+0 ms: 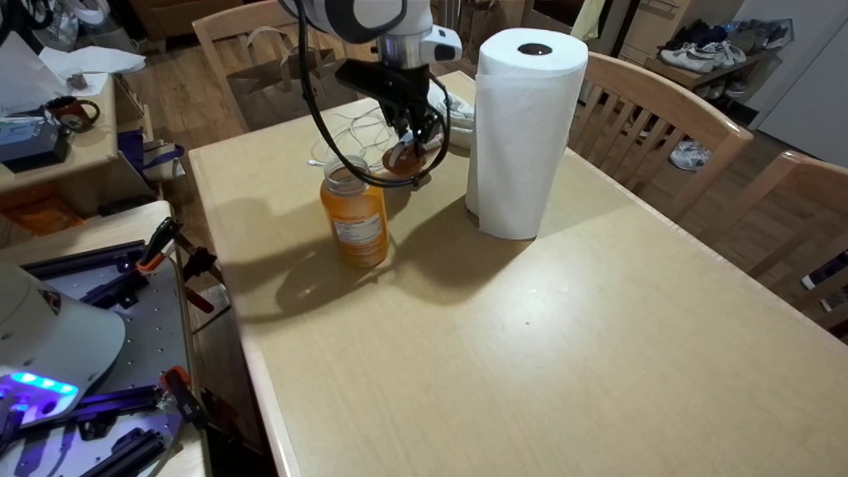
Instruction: Put the packet and cap in the bag
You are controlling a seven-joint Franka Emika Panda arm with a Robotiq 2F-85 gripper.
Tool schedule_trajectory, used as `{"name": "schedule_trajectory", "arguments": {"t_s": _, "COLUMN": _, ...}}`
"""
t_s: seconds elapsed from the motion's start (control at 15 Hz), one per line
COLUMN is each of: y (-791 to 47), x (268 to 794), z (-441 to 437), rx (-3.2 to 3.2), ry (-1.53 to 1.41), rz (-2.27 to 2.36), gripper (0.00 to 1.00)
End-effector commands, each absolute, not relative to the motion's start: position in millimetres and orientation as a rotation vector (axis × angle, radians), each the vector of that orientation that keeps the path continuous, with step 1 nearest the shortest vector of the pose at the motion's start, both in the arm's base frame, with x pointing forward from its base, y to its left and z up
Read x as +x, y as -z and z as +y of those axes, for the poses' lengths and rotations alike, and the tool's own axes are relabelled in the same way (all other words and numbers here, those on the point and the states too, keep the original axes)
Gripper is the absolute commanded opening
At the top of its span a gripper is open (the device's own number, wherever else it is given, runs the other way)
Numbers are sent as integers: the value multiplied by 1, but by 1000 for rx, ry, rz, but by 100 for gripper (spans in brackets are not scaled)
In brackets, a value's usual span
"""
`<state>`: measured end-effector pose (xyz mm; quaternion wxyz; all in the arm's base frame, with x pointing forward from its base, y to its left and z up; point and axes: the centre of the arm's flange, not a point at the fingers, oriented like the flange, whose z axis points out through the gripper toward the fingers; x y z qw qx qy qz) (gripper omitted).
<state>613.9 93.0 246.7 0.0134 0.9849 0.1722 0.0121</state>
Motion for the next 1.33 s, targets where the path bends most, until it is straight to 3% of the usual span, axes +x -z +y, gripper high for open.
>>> {"name": "schedule_trajectory", "arguments": {"t_s": 0.0, "y": -295, "x": 619, "z": 87, "rx": 3000, "ry": -124, "rz": 557, "gripper": 8}}
{"name": "schedule_trajectory", "arguments": {"t_s": 0.2, "y": -328, "x": 620, "z": 82, "rx": 2937, "ry": -181, "rz": 558, "gripper": 1}}
{"name": "schedule_trajectory", "arguments": {"t_s": 0.53, "y": -386, "x": 616, "z": 113, "rx": 2792, "ry": -192, "rz": 727, "gripper": 3}}
{"name": "schedule_trajectory", "arguments": {"t_s": 1.27, "y": -411, "x": 565, "z": 334, "rx": 2505, "ry": -100, "rz": 1493, "gripper": 3}}
